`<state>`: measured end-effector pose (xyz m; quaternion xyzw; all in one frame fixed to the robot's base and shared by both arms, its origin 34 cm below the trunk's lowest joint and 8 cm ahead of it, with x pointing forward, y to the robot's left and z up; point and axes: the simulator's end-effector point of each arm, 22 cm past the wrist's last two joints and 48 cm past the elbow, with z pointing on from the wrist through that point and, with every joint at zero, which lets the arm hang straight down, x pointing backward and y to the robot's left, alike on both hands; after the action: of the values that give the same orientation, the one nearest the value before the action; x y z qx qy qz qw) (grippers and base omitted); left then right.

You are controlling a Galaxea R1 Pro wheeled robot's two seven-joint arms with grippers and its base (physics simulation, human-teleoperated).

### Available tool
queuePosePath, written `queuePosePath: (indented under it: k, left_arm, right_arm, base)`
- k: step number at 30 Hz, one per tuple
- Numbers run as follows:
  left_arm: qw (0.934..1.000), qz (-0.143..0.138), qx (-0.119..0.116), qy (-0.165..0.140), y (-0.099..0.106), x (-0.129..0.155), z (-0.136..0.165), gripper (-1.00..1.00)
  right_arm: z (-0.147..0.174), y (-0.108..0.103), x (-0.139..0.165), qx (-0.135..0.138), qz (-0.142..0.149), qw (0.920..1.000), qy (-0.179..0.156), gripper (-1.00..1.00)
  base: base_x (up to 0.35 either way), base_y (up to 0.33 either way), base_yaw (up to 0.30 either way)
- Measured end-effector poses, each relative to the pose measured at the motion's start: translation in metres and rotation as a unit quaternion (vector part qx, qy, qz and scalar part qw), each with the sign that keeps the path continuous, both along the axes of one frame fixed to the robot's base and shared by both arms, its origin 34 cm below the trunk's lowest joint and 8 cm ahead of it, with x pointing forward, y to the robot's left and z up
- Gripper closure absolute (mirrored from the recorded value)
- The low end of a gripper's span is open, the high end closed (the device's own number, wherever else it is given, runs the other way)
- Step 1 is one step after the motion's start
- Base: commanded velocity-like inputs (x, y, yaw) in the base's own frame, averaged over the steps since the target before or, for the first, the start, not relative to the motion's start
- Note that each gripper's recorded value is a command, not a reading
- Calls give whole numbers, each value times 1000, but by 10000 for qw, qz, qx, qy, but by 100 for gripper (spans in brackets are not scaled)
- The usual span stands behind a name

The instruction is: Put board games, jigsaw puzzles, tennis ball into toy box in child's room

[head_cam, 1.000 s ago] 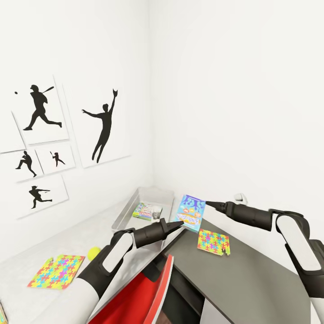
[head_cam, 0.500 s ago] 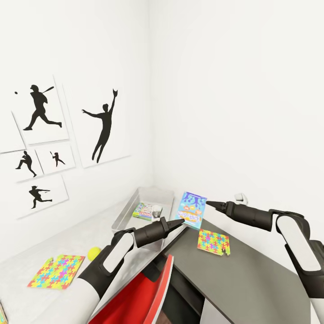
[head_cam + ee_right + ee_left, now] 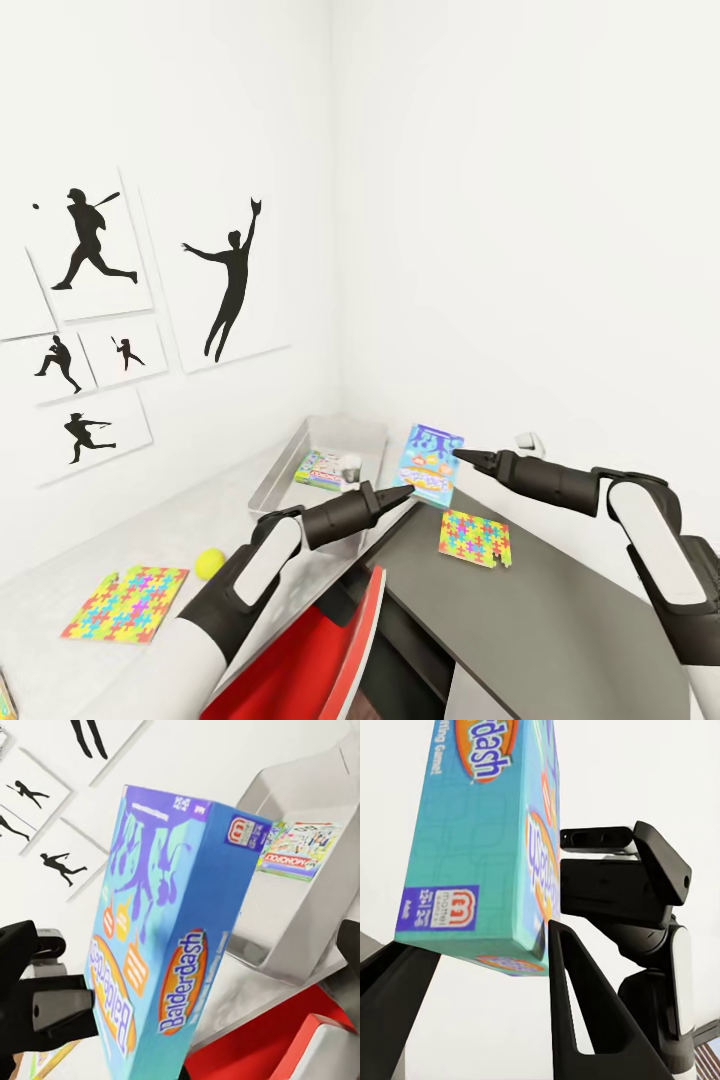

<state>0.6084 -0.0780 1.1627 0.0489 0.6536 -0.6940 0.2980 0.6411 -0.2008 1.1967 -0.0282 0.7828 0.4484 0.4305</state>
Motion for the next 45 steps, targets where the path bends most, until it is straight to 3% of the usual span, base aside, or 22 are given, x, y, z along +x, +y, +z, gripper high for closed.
queuePosePath:
  k: [15, 28, 29, 45]
  left_arm:
    - [10000, -13, -27, -26, -5, 0, 5, 100]
    - [9999, -27, -70, -83, -6, -1, 11, 100]
    - [9999, -27, -69, -83, -6, -1, 11, 100]
    - [9998, -73, -204, -10, -6, -2, 17, 100]
  right_arm:
    - [-8, 30, -6, 37, 259, 9996, 90, -100]
    - [-11, 36, -8, 0, 328, 9994, 117, -100]
    - [-11, 36, -8, 0, 328, 9994, 117, 100]
    - [-14, 28, -4, -182, 197, 9996, 65, 100]
  base:
    - [0, 0, 0]
    - [0, 0, 0]
    - [0, 0, 0]
    - [0, 0, 0]
